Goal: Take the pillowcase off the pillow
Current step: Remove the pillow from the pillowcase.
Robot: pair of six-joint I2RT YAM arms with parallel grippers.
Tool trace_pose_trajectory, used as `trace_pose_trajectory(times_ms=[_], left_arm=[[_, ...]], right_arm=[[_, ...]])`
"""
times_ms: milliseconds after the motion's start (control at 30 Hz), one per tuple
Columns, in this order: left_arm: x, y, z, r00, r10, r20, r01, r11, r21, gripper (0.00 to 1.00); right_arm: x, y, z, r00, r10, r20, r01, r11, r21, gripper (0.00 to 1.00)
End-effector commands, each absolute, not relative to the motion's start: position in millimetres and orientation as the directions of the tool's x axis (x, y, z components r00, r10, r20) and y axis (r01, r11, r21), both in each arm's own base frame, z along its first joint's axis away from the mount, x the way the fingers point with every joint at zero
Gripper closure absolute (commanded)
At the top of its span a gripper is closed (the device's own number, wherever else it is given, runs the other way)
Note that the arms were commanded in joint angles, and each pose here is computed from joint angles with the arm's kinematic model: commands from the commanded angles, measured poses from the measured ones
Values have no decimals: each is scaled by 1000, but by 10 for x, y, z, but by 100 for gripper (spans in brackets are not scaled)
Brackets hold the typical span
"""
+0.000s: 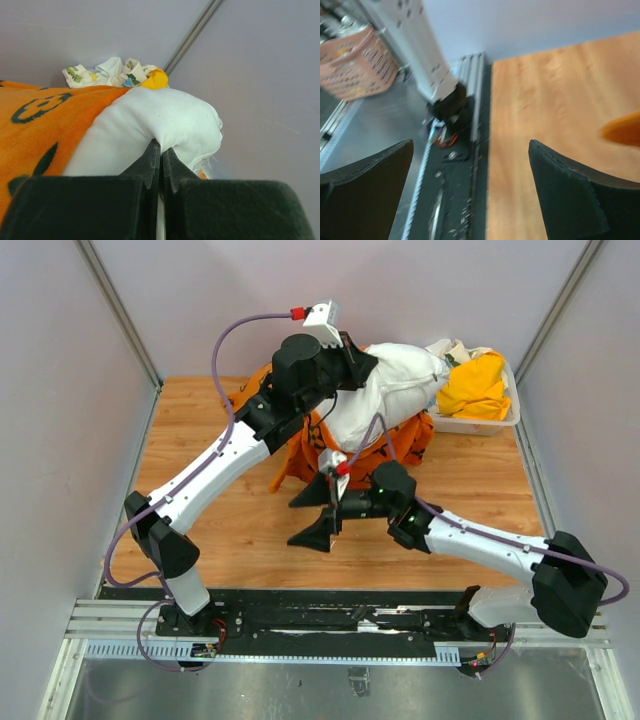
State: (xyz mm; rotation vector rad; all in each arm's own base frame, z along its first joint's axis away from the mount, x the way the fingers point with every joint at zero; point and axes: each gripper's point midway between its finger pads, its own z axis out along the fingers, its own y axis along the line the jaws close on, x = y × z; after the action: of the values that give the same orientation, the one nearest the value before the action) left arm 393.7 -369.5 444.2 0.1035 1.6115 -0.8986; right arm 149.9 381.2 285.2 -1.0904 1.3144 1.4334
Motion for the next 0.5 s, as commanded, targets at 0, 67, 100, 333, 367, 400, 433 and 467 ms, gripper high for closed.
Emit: trace_pose_trajectory(times_ms=[0,67,100,333,367,400,433,467], left_arm=[[3883,-3524,5339,-95,-571,-815,593,626,-507,100],[3884,-3520,5372,-92,-574,-814,592,625,-508,100],[3878,-3515,5389,-92,-576,-812,592,624,-510,100],[3832,-3455,5348,-94,-581,-808,586,624,-517,100],[3827,-3462,5343,-97,-580,-808,588,622,-517,100],[3823,-3467,5341,-101,-579,-809,589,620,-518,100],[3812,-3464,5352,-103,-580,-808,591,618,-519,100],[3799,-3467,5352,-109,-580,-808,593,614,-521,100]], right_arm=[[1047,3968,2330,-326,-86,-941,-933,-129,335,1],[888,4014,2070,-376,-132,-917,-906,-153,394,2],[825,4015,1958,-401,-144,-905,-892,-163,421,2],[1122,3780,2632,-213,-1,-977,-977,32,213,1],[1218,3668,2731,-160,5,-987,-981,108,159,2],[1330,3562,2879,-98,33,-995,-977,185,102,2],[1440,3452,3023,-30,58,-998,-964,261,44,2],[1526,3348,3152,25,74,-997,-946,323,0,2]])
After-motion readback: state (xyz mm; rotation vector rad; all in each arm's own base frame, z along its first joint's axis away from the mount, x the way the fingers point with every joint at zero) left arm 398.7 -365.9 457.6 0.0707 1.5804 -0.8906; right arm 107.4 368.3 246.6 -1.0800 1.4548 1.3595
